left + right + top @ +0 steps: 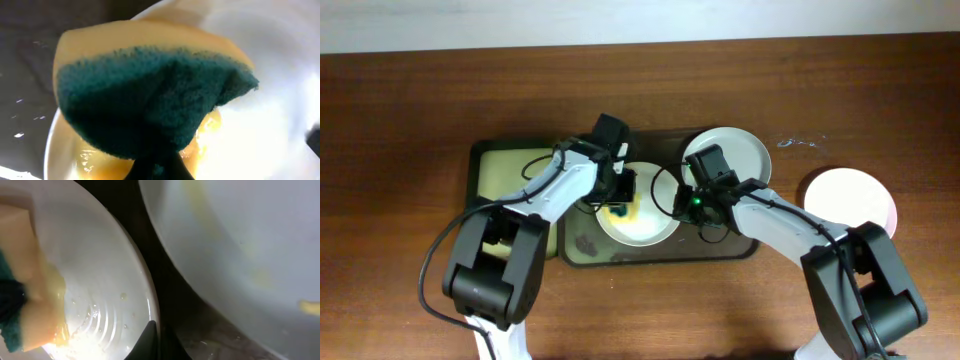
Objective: Clean dirty plates on tray and stack at the side
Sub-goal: 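Scrub the white plate with the sponge in the left gripper, then lift the white plate with the right gripper and stack it on the pink plate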
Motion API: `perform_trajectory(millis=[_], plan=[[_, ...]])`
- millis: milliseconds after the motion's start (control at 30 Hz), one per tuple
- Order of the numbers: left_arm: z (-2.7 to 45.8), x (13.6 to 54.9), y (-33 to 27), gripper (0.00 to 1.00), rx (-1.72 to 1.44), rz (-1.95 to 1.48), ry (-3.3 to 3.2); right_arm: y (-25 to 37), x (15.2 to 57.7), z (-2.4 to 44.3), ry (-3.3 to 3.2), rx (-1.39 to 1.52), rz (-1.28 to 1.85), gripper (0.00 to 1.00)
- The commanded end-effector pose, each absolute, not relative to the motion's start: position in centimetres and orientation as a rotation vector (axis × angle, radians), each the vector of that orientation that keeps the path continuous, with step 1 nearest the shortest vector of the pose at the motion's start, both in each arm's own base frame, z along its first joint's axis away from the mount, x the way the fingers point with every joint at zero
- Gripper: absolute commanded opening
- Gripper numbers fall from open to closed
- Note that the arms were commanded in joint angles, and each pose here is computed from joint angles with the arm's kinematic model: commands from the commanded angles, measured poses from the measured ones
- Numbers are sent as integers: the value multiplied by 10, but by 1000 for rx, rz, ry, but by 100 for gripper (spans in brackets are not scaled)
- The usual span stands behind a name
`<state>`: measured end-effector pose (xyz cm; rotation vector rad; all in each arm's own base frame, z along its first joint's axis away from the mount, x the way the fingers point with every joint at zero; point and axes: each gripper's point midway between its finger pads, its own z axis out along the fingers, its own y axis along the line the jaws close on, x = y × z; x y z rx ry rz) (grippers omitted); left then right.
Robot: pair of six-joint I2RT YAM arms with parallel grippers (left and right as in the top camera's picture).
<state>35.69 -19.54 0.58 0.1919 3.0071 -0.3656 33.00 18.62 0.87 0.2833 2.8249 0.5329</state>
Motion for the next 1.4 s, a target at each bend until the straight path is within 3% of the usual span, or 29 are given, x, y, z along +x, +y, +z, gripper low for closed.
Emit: perform_trajectory(millis=[0, 67, 233, 367, 500, 567, 900, 1000, 1100, 1200, 1267, 1300, 1333, 1367], plan=[[-15, 302, -250, 0, 382, -915, 3128, 192, 329, 4, 2843, 257, 543, 4], [3, 302, -265, 0, 443, -1093, 3072, 191, 329, 1, 2850, 259, 539, 4], [39, 331, -261, 0, 498, -1111, 3003, 191, 328, -2, 2855, 259, 536, 4], [4, 369, -174, 0, 278, -386, 3104, 191, 328, -2, 2855, 259, 536, 4], [12, 384, -143, 0, 164, -302, 3105, 191, 328, -2, 2855, 259, 536, 4], [10, 388, -117, 0, 56, -67, 3108, 191, 328, -2, 2855, 259, 536, 4], [10, 342, -214, 0, 370, -185, 3125, 191, 328, -2, 2856, 259, 536, 4], [17, 328, -238, 0, 477, -375, 3143, 191, 328, -2, 2855, 259, 536, 4], [88, 368, -214, 0, 369, -423, 3004, 191, 328, -2, 2856, 248, 535, 4], [195, 401, -135, 0, 103, -337, 2762, 191, 327, -2, 2859, 249, 533, 6], [218, 390, -80, 0, -54, -126, 2738, 191, 327, -2, 2859, 249, 532, 34], [225, 376, -39, 0, -180, 79, 2742, 191, 327, -2, 2858, 233, 529, 36], [226, 363, -16, 0, -290, 206, 2758, 189, 328, -2, 2856, 230, 517, 31], [219, 347, -4, 0, -375, 274, 2804, 187, 329, -3, 2851, 235, 494, 14]])
